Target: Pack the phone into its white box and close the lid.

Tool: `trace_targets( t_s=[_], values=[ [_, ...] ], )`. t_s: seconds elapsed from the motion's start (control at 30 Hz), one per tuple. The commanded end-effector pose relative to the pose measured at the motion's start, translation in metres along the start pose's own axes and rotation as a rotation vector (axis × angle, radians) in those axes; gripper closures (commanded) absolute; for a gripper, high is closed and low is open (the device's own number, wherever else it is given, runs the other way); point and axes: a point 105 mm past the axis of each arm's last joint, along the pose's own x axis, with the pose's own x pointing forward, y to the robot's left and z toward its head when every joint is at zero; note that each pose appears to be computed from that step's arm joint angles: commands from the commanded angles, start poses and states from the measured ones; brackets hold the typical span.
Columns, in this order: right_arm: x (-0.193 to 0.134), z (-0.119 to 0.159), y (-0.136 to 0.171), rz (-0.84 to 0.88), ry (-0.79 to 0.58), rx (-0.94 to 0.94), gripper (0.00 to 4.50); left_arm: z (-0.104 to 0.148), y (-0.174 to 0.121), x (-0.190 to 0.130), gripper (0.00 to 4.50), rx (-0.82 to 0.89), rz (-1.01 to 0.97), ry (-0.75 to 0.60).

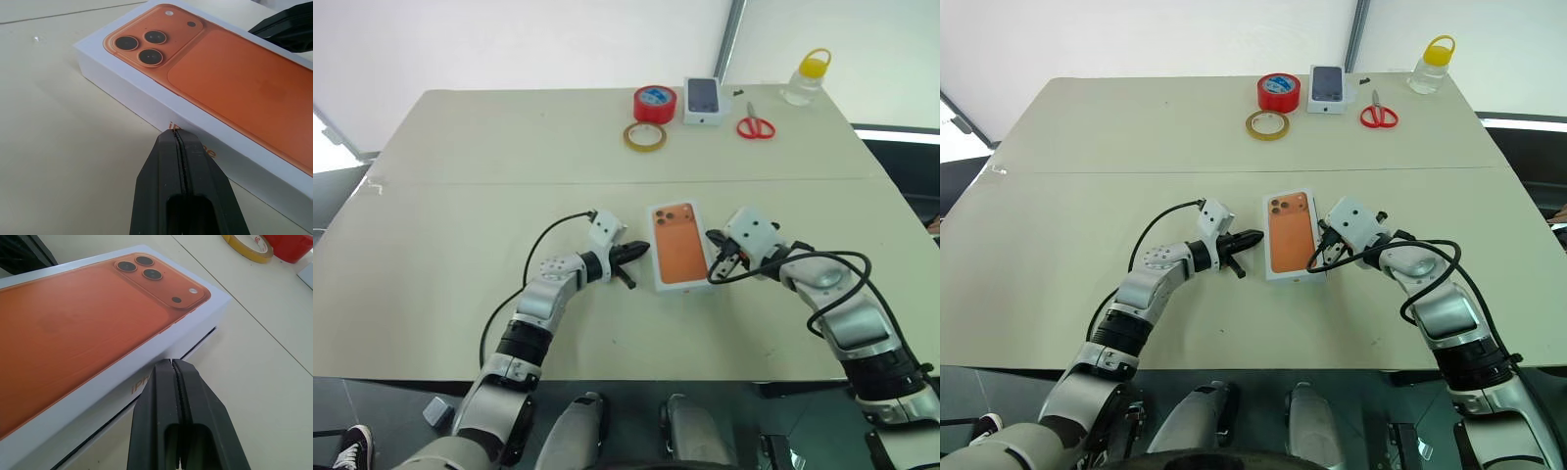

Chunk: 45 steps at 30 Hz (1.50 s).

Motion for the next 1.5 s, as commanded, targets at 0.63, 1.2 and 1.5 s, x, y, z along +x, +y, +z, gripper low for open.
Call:
trace_targets(
  t_s=[0.63,1.2,1.5],
  values=[
    [-0.003,0.006,-0.006,-0.027,-0.017,-0.045,4.46,0.03,-0.014,0.008,4.5,0.167,-0.037,-0.087],
    [0.007,-0.001,0.003,-0.007,0.03,-0.062,4.46,0.016,-0.005,0.006,4.5,0.067,0.017,-0.054],
    [0.006,-0.006,-0.015,-0.077,0.07,-0.113,4.46,0.022,0.002,0.001,4.5,0.052,0.047,-0.068]
  ],
)
